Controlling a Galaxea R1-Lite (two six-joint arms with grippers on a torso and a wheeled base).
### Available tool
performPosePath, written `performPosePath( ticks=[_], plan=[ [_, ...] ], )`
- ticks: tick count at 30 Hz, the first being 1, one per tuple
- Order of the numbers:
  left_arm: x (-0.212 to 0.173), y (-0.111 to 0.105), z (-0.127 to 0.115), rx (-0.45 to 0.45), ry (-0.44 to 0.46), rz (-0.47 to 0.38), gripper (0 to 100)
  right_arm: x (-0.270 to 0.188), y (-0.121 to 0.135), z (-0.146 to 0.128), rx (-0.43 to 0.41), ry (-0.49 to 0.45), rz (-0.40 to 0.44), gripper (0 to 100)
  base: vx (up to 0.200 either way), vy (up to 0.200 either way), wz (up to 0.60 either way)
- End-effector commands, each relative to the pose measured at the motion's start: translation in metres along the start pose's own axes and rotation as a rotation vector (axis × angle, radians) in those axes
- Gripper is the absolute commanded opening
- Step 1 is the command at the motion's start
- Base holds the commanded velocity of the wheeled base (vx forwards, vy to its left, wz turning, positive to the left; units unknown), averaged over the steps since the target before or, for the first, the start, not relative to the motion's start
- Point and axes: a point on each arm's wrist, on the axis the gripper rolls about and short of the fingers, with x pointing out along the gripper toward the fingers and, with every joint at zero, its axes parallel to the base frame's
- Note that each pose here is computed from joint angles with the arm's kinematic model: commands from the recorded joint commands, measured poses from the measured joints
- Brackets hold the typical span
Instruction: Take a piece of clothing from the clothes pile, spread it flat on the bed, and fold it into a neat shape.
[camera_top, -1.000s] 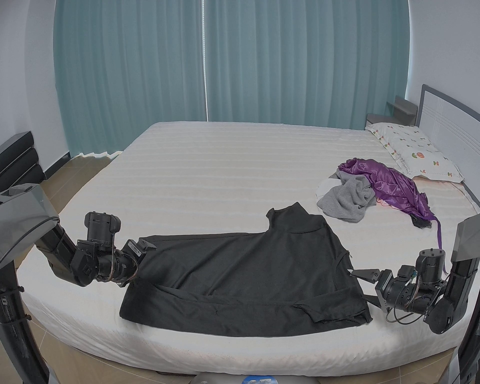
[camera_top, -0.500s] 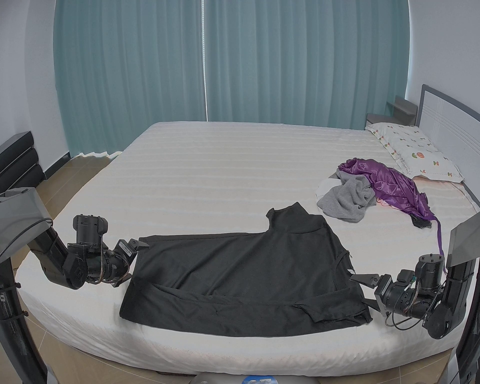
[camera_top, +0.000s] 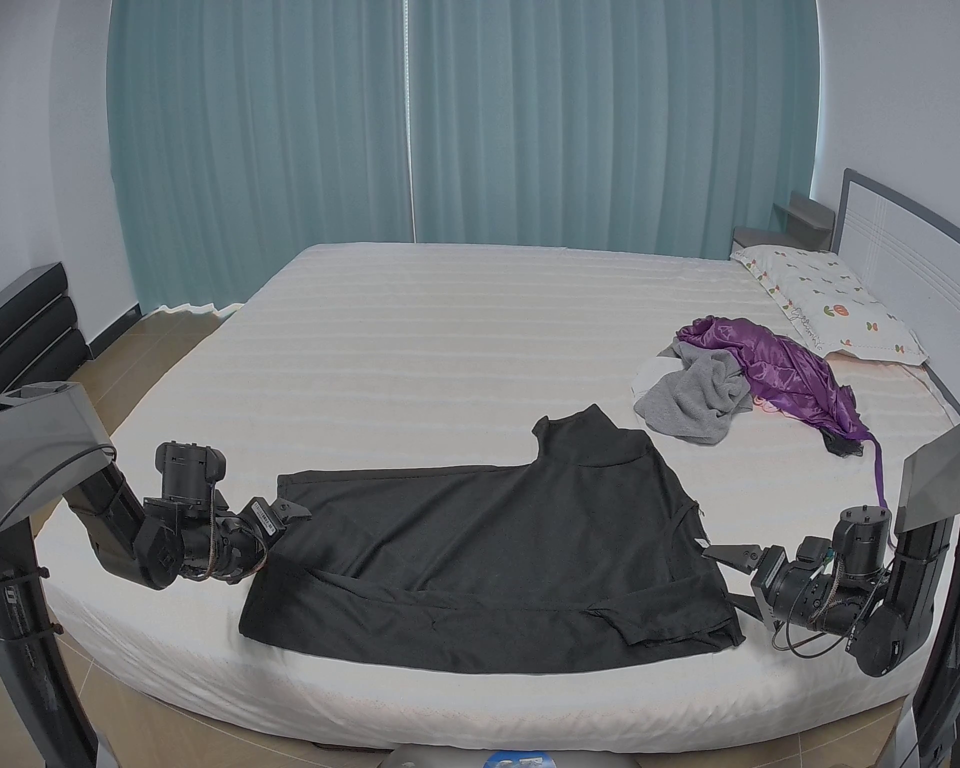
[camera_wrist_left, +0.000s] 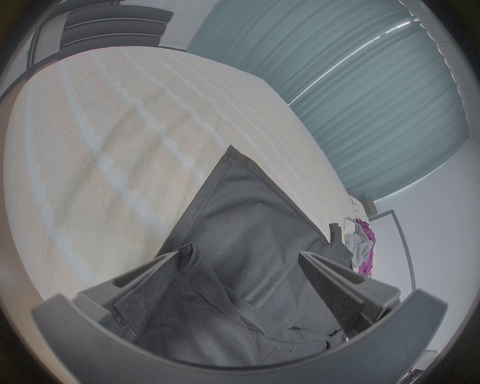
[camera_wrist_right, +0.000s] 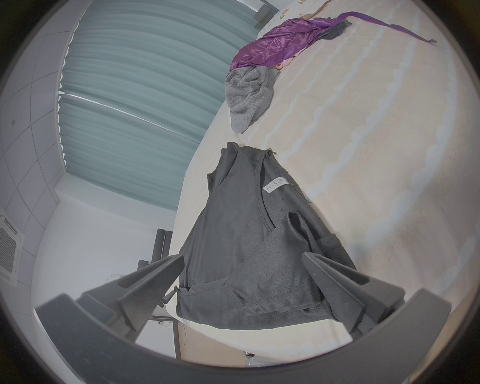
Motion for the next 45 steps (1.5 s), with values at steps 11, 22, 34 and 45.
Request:
performPosePath(
  ticks=[11,22,34,45],
  plan=[
    [0.012,0.007,-0.005,0.016,0.023,0.033,100,-0.001,0.002,0.0,-0.008,-0.007,0.013,100,0.0,0.0,0.0],
    [0.016,0.013,-0.007,0.001,0.035,0.055,0,-0.001,0.001,0.0,-0.006,-0.005,0.009,100,0.0,0.0,0.0],
    [-0.027,0.007,-0.001,-0.017,-0.023,0.025,0,-0.007,0.009,0.004,-0.027,-0.031,0.041,100,0.0,0.0,0.0],
    [-0.035,0.008,-0.004,-0.019,-0.02,0.029,0,-0.007,0.008,0.003,-0.024,-0.028,0.037,100,0.0,0.0,0.0]
  ],
)
